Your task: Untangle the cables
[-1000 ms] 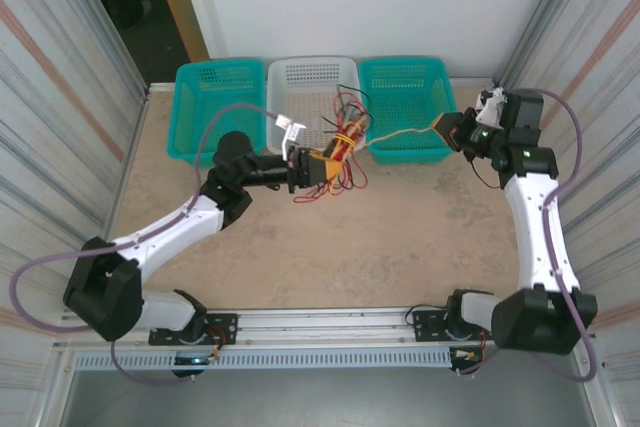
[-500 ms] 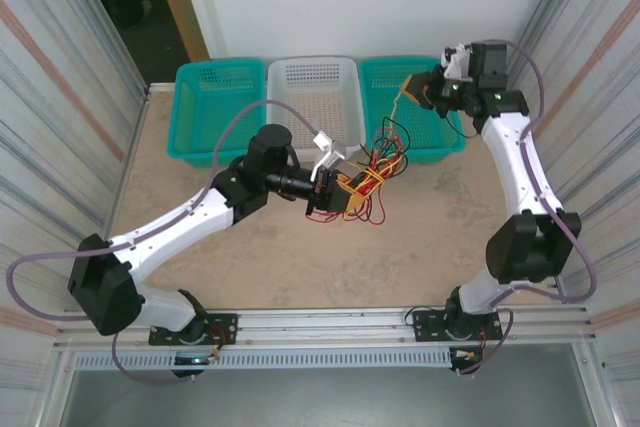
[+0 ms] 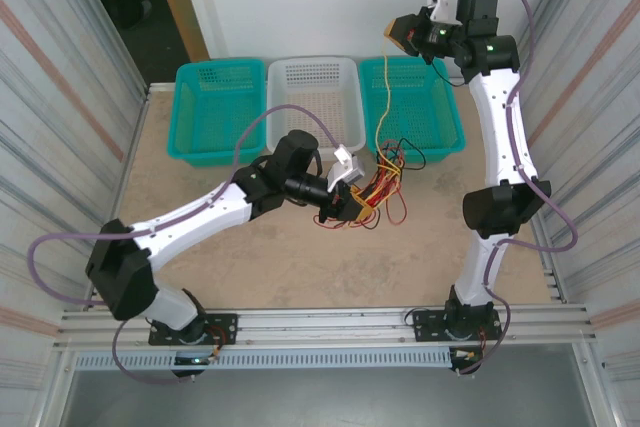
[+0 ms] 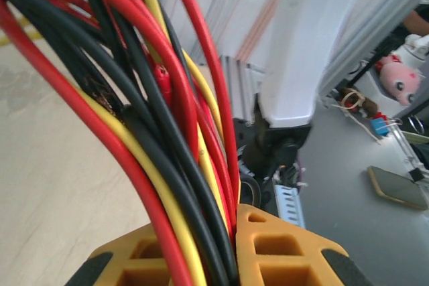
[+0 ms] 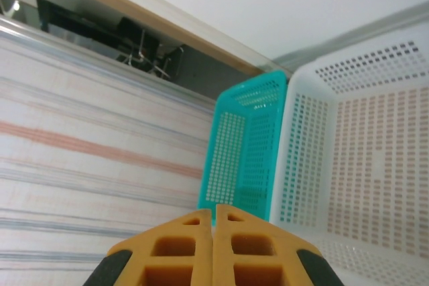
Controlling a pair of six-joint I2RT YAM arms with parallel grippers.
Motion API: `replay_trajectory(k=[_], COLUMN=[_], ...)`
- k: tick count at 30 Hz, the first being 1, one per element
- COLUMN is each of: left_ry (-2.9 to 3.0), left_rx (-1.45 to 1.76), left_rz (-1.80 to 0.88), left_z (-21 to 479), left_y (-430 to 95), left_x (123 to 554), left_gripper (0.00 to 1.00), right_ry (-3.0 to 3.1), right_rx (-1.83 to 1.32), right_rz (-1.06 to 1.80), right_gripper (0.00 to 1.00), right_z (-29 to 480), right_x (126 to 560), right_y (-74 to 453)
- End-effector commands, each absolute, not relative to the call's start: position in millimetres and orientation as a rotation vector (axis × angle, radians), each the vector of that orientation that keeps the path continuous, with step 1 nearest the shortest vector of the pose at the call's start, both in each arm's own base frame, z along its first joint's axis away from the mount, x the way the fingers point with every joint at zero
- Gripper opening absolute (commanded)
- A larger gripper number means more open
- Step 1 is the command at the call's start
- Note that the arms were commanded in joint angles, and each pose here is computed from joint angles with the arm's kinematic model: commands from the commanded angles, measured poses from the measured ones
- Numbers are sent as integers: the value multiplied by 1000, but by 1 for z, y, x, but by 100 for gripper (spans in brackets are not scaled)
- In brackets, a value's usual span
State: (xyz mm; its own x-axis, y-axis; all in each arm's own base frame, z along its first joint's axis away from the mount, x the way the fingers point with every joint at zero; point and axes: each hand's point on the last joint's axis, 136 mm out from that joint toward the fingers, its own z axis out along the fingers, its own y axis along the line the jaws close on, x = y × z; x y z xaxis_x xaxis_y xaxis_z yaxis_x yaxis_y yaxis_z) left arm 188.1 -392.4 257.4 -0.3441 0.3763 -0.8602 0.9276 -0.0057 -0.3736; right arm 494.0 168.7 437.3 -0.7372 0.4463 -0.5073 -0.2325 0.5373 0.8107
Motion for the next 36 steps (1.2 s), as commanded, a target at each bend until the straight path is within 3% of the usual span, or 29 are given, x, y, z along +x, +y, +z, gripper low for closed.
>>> replay_trajectory(k=[1, 8, 14, 21, 36], left_ry=[1820, 1928, 1897, 1760, 1684], left_rx=[1337, 1068, 766, 695, 615], left_rz=[-1360, -1225, -1334, -1433, -1486], left_z=[231, 221, 241, 272, 288], left_y=[-391, -386, -358, -340, -317], left_x=[197, 249, 281, 280, 285], left_gripper=[0, 0, 0, 0, 0], right_ry=[1967, 1921, 1839, 1742, 1807], right_rx=[195, 169, 220, 330, 485], right_rz=[1219, 1199, 1156, 1147, 1113], right_gripper=[0, 0, 0, 0, 0], right_z=[466, 489, 508, 511, 448], right_x=[501, 473, 440, 409, 379], right_y=[160, 152, 114, 61, 27])
